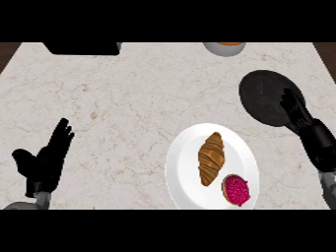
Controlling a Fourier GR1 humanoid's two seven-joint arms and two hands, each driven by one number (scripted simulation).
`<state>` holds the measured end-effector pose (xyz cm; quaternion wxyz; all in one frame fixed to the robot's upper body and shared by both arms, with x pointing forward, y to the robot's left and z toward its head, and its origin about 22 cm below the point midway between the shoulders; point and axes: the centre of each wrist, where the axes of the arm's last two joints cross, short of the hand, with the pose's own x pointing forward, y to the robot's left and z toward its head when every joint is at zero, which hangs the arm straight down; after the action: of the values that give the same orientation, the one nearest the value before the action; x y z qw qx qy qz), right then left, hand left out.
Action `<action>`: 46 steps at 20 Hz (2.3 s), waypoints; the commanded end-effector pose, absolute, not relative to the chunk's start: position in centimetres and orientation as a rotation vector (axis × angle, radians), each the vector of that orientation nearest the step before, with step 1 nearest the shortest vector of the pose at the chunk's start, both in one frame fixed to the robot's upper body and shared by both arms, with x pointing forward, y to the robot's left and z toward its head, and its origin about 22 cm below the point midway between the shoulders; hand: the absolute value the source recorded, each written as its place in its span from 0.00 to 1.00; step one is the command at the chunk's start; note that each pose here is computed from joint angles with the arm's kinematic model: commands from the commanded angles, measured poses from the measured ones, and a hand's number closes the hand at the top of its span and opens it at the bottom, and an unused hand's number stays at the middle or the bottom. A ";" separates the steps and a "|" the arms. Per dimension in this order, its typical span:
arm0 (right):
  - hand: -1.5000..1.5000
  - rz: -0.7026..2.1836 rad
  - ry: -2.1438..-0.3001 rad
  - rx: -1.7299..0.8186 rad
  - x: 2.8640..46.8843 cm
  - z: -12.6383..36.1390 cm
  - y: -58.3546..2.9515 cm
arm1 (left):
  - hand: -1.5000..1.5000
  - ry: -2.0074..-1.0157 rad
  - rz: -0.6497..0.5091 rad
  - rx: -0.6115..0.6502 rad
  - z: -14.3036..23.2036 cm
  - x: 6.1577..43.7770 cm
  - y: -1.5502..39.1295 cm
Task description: Pick the croissant from the plate and place it in the pan
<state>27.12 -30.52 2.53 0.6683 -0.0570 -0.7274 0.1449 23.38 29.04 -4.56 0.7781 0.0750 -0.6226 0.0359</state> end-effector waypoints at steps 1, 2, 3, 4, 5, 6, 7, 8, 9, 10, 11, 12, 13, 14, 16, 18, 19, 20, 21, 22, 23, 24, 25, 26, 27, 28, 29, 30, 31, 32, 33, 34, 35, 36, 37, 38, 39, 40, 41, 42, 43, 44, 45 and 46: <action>1.00 0.321 -1.722 -0.054 28.6 3.1 -28.0 | 0.50 -1.408 0.075 0.171 -2.0 24.8 29.6; 1.00 0.300 -1.788 0.011 30.0 5.5 -27.9 | 0.50 -1.445 0.068 0.153 -1.2 25.3 29.4; 1.00 0.259 -1.827 0.077 29.9 6.3 -27.8 | 0.50 -1.472 0.066 0.163 -0.3 26.3 28.1; 1.00 0.229 -1.890 0.132 30.3 7.2 -25.4 | 0.50 -1.517 0.060 0.164 2.0 27.4 29.8; 1.00 0.221 -1.936 0.181 30.8 8.7 -26.2 | 0.50 -1.531 0.049 0.162 2.6 27.5 27.7; 1.00 0.200 -1.991 0.245 31.7 10.5 -25.2 | 0.50 -1.584 0.032 0.159 4.6 28.8 28.4; 1.00 0.396 -1.798 -0.239 30.1 6.6 -27.2 | 0.50 -1.514 0.033 0.090 3.6 28.1 27.7; 1.00 0.288 -1.796 -0.277 28.8 6.4 -28.4 | 0.50 -1.524 0.046 0.103 4.1 27.5 27.6; 1.00 0.299 -1.899 -0.350 27.5 5.6 -28.5 | 0.50 -1.509 0.059 0.130 3.5 27.6 27.9; 1.00 0.386 -1.962 -0.340 25.9 6.0 -27.8 | 0.50 -1.499 0.085 0.130 3.8 28.0 29.5; 1.00 0.434 -1.933 -0.334 24.1 5.5 -27.7 | 0.50 -1.526 0.075 0.151 4.3 28.7 28.6; 0.00 0.435 -1.895 -0.369 22.4 4.6 -27.9 | 0.50 -1.508 0.063 0.105 3.9 26.9 27.8; 0.00 0.441 -1.848 -0.387 20.8 3.5 -28.4 | 0.50 -1.513 0.065 0.133 5.0 27.5 28.6; 0.00 0.465 -1.804 -0.449 21.0 4.7 -31.0 | 0.50 -1.509 0.065 0.121 6.3 27.9 27.6; 0.00 0.540 -1.827 -0.504 19.4 5.3 -30.8 | 0.50 -1.511 0.062 0.105 5.1 27.5 27.1; 0.00 0.645 -1.811 -0.531 20.6 7.9 -32.3 | 0.50 -1.520 0.053 0.110 4.1 27.4 26.5; 0.00 0.704 -1.820 -0.527 19.3 7.8 -31.4 | 0.50 -1.520 0.067 0.104 5.6 27.8 27.7; 0.00 0.715 -1.807 -0.567 20.3 9.0 -31.0 | 0.50 -1.506 0.043 0.109 5.7 26.8 27.2; 0.00 0.734 -1.814 -0.568 22.0 9.8 -31.1 | 0.50 -1.497 0.046 0.094 5.1 27.1 27.9; 0.00 0.748 -1.793 -0.549 21.1 10.2 -30.5 | 0.50 -1.513 0.044 0.098 7.1 28.0 28.7; 0.00 0.767 -1.814 -0.556 21.2 10.7 -27.6 | 0.50 -1.532 0.038 0.114 5.8 28.4 26.8; 0.00 0.823 -1.760 -0.561 21.8 12.0 -29.1 | 0.50 -1.509 0.040 0.110 5.3 27.6 27.2; 0.00 0.864 -1.715 -0.591 21.7 13.8 -28.0 | 0.50 -1.513 0.045 0.101 5.6 28.0 26.6; 0.00 0.921 -1.684 -0.601 21.9 13.6 -27.5 | 0.50 -1.522 0.043 0.093 6.3 28.4 26.7; 0.00 0.987 -1.635 -0.619 21.6 13.5 -27.0 | 0.50 -1.521 0.032 0.082 6.4 28.6 28.6; 0.00 1.005 -1.599 -0.663 23.1 14.0 -27.7 | 0.50 -1.510 0.034 0.083 7.1 27.7 27.2; 0.00 1.060 -1.565 -0.687 23.0 14.1 -26.7 | 0.50 -1.523 0.037 0.097 5.8 28.1 26.8; 0.00 1.070 -1.537 -0.704 23.5 15.0 -25.8 | 0.50 -1.516 0.020 0.094 5.7 28.1 27.0; 0.00 1.103 -1.517 -0.706 23.8 15.2 -24.7 | 0.50 -1.529 0.041 0.091 6.4 28.6 25.7; 0.00 1.131 -1.476 -0.714 25.3 14.6 -24.8 | 0.50 -1.523 0.005 0.080 6.8 27.5 25.9; 0.00 1.163 -1.461 -0.696 25.5 14.4 -23.1 | 0.50 -1.518 0.014 0.073 5.4 28.4 25.6; 0.00 1.210 -1.423 -0.696 25.8 15.4 -22.6 | 0.50 -1.541 0.013 0.080 5.3 29.1 25.4; 0.00 1.259 -1.353 -0.668 25.4 14.5 -22.9 | 0.50 -1.525 0.008 0.091 6.0 28.4 26.9; 0.00 1.286 -1.305 -0.668 26.1 13.9 -21.8 | 0.50 -1.534 0.014 0.083 6.1 28.2 25.8; 0.00 1.345 -1.225 -0.651 26.0 14.2 -23.2 | 0.50 -1.520 0.035 0.065 6.9 29.4 26.6; 0.00 1.375 -1.172 -0.586 24.7 13.5 -21.4 | 0.50 -1.526 0.023 0.105 5.3 29.3 26.8; 0.00 1.412 -1.105 -0.585 25.9 13.7 -21.3 | 0.50 -1.520 0.023 0.066 5.5 29.0 26.1; 0.00 1.447 -1.087 -0.557 25.8 13.3 -20.4 | 0.50 -1.540 0.016 0.090 6.3 28.8 26.3; 0.00 1.475 -1.057 -0.565 25.1 12.6 -19.8 | 0.50 -1.514 0.023 0.065 6.9 29.1 26.3; 0.00 1.478 -1.049 -0.565 26.1 13.4 -19.0 | 0.50 -1.522 0.012 0.085 6.5 28.3 28.1; 0.00 1.486 -1.051 -0.563 26.2 14.0 -18.6 | 0.50 -1.520 0.023 0.089 5.5 28.9 27.1; 0.00 1.509 -1.034 -0.553 26.1 13.8 -16.4 | 0.50 -1.527 0.026 0.093 6.3 28.4 26.4; 0.00 1.506 -1.051 -0.574 25.6 14.4 -16.1 | 0.50 -1.529 0.051 0.079 5.9 29.0 27.2; 0.00 1.519 -1.059 -0.568 26.4 13.0 -15.5 | 0.50 -1.507 0.035 0.101 4.5 28.2 27.6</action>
<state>25.98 -18.18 13.58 0.5798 -0.2416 -0.4672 0.6222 28.67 27.00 5.73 0.7234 0.0397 -0.6892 0.0133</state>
